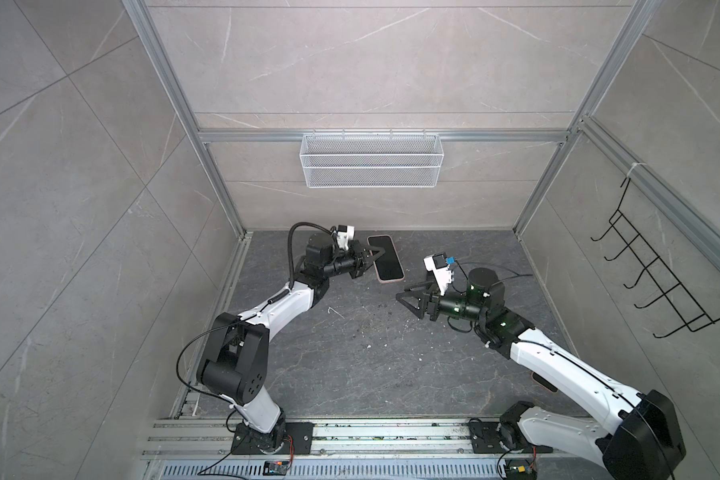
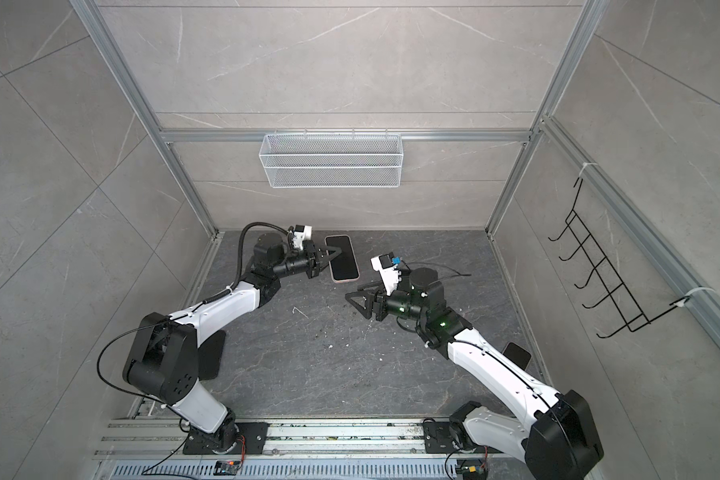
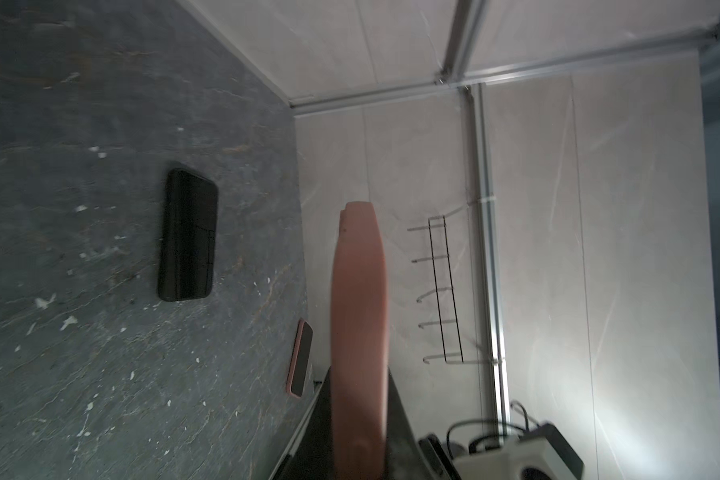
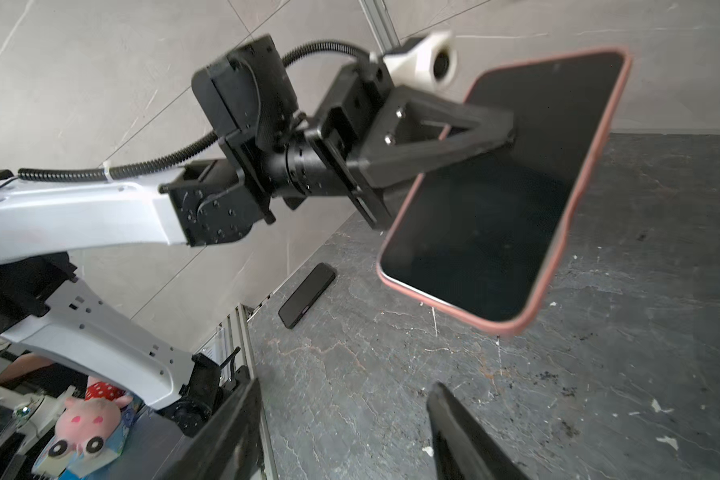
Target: Take the phone out of the phone case
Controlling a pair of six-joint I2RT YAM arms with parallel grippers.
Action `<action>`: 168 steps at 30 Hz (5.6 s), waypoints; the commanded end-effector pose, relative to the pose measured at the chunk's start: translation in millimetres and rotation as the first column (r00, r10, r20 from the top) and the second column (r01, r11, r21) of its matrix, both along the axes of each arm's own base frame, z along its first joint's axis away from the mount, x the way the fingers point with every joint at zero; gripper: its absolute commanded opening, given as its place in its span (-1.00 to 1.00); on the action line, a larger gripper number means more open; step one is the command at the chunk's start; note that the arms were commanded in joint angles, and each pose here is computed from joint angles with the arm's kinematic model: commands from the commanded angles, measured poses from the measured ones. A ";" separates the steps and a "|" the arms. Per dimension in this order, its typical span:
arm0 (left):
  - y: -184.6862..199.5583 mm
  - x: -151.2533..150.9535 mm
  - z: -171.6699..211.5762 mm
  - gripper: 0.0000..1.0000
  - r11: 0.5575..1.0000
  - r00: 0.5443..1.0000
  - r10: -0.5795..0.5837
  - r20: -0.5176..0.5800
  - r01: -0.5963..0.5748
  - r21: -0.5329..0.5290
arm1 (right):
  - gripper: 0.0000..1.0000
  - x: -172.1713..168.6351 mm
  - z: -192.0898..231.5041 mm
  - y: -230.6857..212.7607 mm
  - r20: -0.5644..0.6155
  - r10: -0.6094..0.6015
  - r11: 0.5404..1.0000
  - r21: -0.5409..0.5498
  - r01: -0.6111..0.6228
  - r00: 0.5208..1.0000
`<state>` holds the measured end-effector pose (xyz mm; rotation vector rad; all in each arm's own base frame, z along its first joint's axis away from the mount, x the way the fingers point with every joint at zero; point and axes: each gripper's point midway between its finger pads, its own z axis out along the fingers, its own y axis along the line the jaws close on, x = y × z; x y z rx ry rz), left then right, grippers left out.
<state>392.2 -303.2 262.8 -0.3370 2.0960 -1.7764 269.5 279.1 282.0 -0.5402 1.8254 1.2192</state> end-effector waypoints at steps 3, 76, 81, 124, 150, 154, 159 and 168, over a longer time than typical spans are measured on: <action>-0.1 -2.5 68.7 -1.00 0.962 0.976 0.209 0.061 -0.194 -0.190 | 0.31 13.6 13.2 -1.1 -0.016 -0.142 0.979 0.146 0.143 0.990; -28.6 -25.2 78.2 -1.00 0.925 0.966 0.259 0.011 -0.245 -0.290 | 0.12 50.5 -60.4 -24.4 -0.189 -0.337 0.912 0.178 0.370 0.922; -35.1 -30.9 87.8 -1.00 0.926 0.969 0.246 -0.008 -0.238 -0.295 | 0.08 56.0 -74.2 -32.8 -0.156 -0.402 0.904 0.089 0.418 0.902; -21.5 -29.0 135.5 -1.00 0.854 0.945 0.323 -0.060 -0.318 -0.412 | 0.27 64.4 -90.9 -70.6 0.035 -0.547 0.835 -0.045 0.548 0.837; -15.0 -24.0 115.0 -1.00 0.841 0.940 0.336 -0.068 -0.331 -0.427 | 0.31 41.4 33.6 -52.2 -0.114 -0.202 0.845 0.482 0.232 0.973; -8.4 -24.3 121.3 -1.00 0.929 0.965 0.251 0.079 -0.217 -0.302 | 0.31 43.5 29.9 -74.0 -0.116 -0.259 0.864 0.415 0.284 0.959; -3.7 -38.4 133.1 -1.00 0.979 0.950 -0.070 0.304 0.123 -0.160 | 0.32 15.6 18.4 -60.7 0.038 -0.119 0.992 0.054 0.117 0.992; -11.8 -94.5 126.2 -1.00 0.865 0.662 -0.496 0.561 0.432 0.256 | 0.28 -8.5 17.1 -60.7 0.101 0.069 0.965 -0.260 -0.041 0.993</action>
